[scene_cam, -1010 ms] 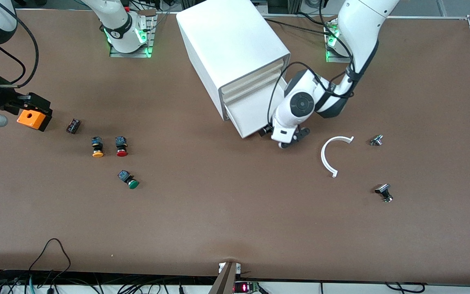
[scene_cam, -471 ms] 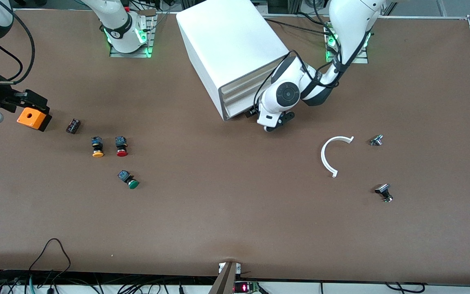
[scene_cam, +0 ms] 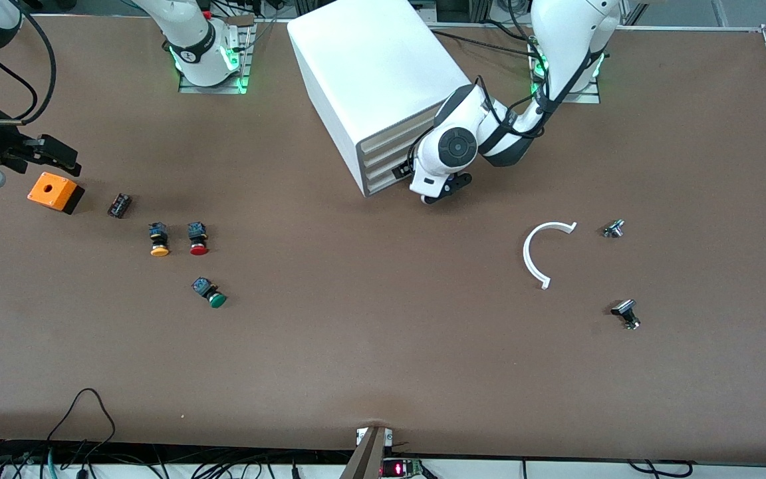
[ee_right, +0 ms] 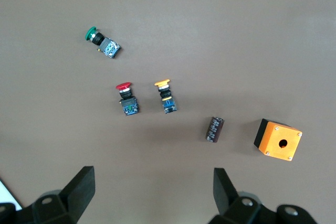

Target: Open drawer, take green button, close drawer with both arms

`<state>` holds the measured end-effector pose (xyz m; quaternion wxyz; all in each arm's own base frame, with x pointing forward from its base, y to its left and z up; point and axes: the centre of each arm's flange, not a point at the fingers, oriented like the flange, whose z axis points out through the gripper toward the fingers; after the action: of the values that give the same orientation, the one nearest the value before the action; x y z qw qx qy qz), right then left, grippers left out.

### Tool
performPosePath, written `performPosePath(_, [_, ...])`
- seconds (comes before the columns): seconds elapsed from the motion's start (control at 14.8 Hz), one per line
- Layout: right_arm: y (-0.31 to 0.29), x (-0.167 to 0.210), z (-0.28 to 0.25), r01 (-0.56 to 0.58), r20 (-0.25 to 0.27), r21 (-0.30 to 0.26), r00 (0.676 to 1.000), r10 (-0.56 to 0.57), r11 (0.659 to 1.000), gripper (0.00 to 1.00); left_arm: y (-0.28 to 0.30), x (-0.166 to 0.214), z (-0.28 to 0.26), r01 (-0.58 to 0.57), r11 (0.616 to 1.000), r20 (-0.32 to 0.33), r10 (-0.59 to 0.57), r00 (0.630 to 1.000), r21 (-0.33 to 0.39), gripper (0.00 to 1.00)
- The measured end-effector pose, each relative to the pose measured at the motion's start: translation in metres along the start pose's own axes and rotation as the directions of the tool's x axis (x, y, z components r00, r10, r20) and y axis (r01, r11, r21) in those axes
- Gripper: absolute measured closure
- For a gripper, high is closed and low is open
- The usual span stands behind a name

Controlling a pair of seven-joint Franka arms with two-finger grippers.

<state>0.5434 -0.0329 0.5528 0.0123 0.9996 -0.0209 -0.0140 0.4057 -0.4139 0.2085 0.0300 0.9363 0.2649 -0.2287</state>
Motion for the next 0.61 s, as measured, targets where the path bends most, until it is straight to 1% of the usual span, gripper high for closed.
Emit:
performPosePath(0.13, [0.000,0.000,0.000,0.000,-0.002,0.000,1.000,0.000,1.000,0.00,-0.002,0.005,-0.002,0.009,1.000,0.001,-0.009,1.000,-0.003,0.00])
performPosePath(0.27, [0.000,0.001,-0.001,0.000,-0.006,0.000,1.000,0.000,1.000,0.00,-0.006,0.023,-0.012,0.037,0.999,-0.002,-0.037,0.999,-0.021,0.00])
performPosePath(0.4, [0.000,0.001,-0.001,-0.001,-0.006,0.000,1.000,0.001,1.000,0.00,-0.018,0.058,-0.039,0.029,0.997,-0.019,-0.030,0.999,-0.065,0.00])
performPosePath(0.47, [0.001,0.001,0.000,-0.001,-0.005,0.000,1.000,0.001,1.000,0.00,-0.027,0.080,-0.059,0.012,0.995,-0.038,-0.016,0.999,-0.097,0.00])
performPosePath(0.61, [0.001,0.001,0.000,-0.003,-0.004,0.000,1.000,0.003,1.000,0.00,-0.054,0.125,-0.111,0.011,0.985,-0.089,-0.026,0.996,-0.170,0.00])
